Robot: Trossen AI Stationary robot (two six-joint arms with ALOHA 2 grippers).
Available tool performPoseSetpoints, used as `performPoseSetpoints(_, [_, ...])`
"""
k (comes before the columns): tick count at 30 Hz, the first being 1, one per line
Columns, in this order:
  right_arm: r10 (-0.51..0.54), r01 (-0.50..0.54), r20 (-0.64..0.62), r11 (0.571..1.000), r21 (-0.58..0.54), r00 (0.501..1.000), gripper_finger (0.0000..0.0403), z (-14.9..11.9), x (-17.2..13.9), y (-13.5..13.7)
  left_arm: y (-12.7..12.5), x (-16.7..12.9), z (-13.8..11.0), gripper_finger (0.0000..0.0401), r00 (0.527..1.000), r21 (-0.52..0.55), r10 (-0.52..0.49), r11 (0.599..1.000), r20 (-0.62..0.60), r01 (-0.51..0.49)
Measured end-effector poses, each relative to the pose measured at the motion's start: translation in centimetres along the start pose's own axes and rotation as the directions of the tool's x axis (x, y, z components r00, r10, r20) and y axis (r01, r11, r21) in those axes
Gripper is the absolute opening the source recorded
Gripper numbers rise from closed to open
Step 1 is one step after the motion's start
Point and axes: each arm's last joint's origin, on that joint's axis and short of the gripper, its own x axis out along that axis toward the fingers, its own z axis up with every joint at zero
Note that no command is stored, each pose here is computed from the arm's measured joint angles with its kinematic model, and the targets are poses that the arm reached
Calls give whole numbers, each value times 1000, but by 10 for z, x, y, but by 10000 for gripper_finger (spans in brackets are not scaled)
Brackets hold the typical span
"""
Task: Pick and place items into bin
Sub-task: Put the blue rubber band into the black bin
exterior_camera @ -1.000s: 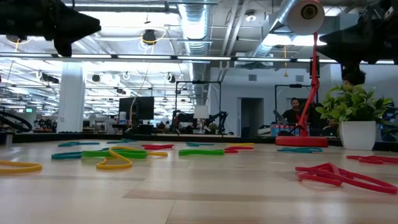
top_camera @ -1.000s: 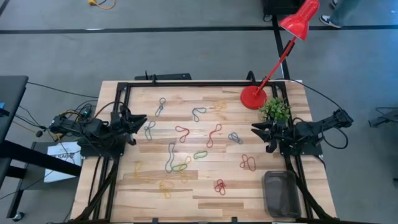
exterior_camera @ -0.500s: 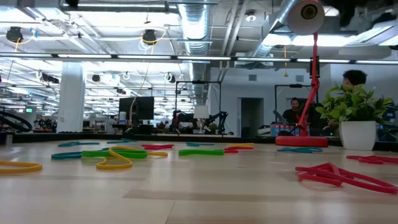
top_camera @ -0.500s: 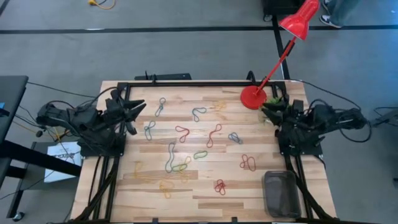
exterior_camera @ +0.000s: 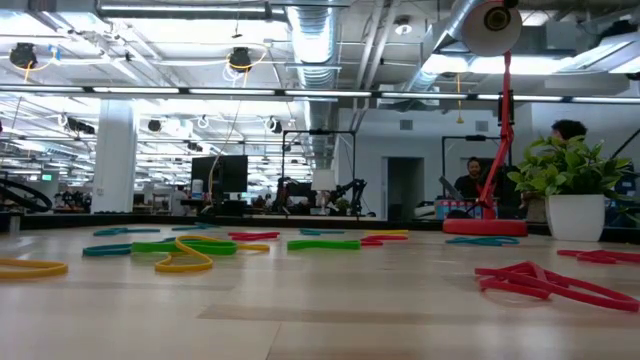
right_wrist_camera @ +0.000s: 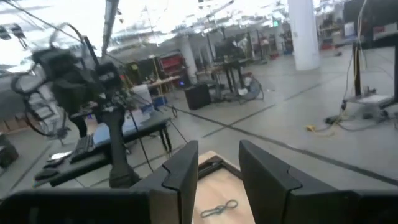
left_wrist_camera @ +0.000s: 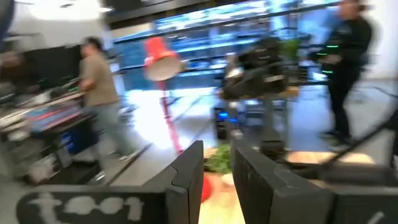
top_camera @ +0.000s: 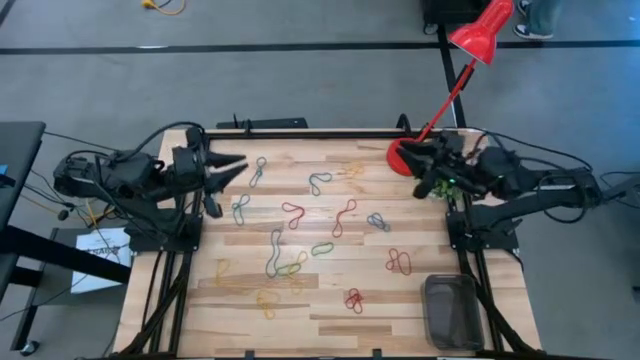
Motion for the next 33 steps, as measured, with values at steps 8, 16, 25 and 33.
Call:
performPoseSetpoints(8, [-42, 38, -104, 998, -43, 994, 111, -26, 34, 11, -4, 2, -6, 73, 996, 55, -75, 996, -44, 77])
performPoseSetpoints(16, [9, -19, -117, 996, -81, 993, 111, -39, 55, 18, -8, 6, -15, 73, 990, -74, -58, 996, -125, 49])
performPoseSetpoints(25, [41, -43, -23, 993, -110, 999, 111, -28, 54, 20, -7, 15, -18, 73, 976, 231, 157, 966, -150, -120])
performPoseSetpoints(33, [13, -15, -16, 989, -149, 1000, 111, -27, 54, 19, -5, 15, -19, 73, 956, 235, 250, 949, -155, -210])
